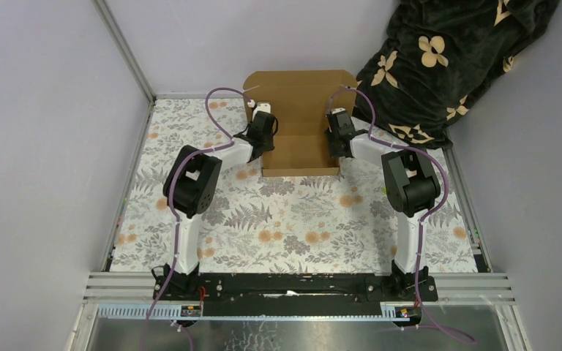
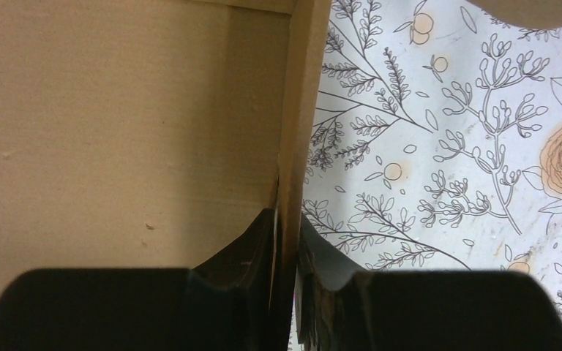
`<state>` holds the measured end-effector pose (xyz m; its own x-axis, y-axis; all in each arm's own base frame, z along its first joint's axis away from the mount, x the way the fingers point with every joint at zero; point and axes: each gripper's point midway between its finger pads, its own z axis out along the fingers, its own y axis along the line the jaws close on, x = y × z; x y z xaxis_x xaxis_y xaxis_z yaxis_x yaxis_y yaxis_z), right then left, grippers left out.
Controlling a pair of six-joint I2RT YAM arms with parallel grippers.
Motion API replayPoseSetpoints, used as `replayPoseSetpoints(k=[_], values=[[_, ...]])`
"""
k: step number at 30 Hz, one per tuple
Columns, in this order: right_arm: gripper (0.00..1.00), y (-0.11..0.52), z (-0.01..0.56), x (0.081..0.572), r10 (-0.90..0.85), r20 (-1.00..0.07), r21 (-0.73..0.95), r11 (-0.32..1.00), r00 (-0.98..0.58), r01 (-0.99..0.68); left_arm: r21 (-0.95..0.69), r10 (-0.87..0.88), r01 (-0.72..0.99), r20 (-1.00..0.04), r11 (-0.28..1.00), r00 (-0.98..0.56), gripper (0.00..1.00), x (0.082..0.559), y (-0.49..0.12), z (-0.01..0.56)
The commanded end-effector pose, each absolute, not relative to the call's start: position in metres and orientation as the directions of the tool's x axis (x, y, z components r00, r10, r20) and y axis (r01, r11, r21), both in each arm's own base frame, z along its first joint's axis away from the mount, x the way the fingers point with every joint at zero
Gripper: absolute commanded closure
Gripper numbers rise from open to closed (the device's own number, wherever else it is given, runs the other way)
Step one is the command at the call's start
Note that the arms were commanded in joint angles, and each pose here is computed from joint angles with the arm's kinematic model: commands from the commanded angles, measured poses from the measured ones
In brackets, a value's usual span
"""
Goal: Fold the paper box
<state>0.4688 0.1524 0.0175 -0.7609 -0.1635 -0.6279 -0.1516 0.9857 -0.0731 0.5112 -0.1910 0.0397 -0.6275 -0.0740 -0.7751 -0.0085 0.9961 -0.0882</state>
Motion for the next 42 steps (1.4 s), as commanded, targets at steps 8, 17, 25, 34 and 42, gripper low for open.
replayPoseSetpoints(k=[8,17,25,34,42], values=[[0.79,0.158,0.014,0.446,-0.174,-0.59,-0.039,0.982,-0.789,-0.187,0.152,0.073,-0.065,-0.752,0.986,-0.655,0.62,0.494,-0.161,0.03],[0.79,0.158,0.014,0.44,-0.173,-0.583,-0.03,0.981,-0.794,-0.192,0.182,0.091,-0.059,-0.715,0.982,-0.693,0.58,0.473,-0.155,0.015],[0.79,0.158,0.014,0.437,-0.17,-0.583,-0.023,0.981,-0.795,-0.192,0.2,0.101,-0.06,-0.705,0.978,-0.702,0.66,0.464,-0.152,0.017],[0.79,0.158,0.013,0.435,-0.165,-0.578,-0.022,0.982,-0.799,-0.187,0.239,0.109,-0.085,-0.695,0.967,-0.71,0.6,0.454,-0.144,0.023],[0.79,0.156,0.014,0.434,-0.158,-0.573,-0.024,0.984,-0.804,-0.177,0.279,0.13,-0.088,-0.674,0.956,-0.728,0.88,0.447,-0.136,0.019]])
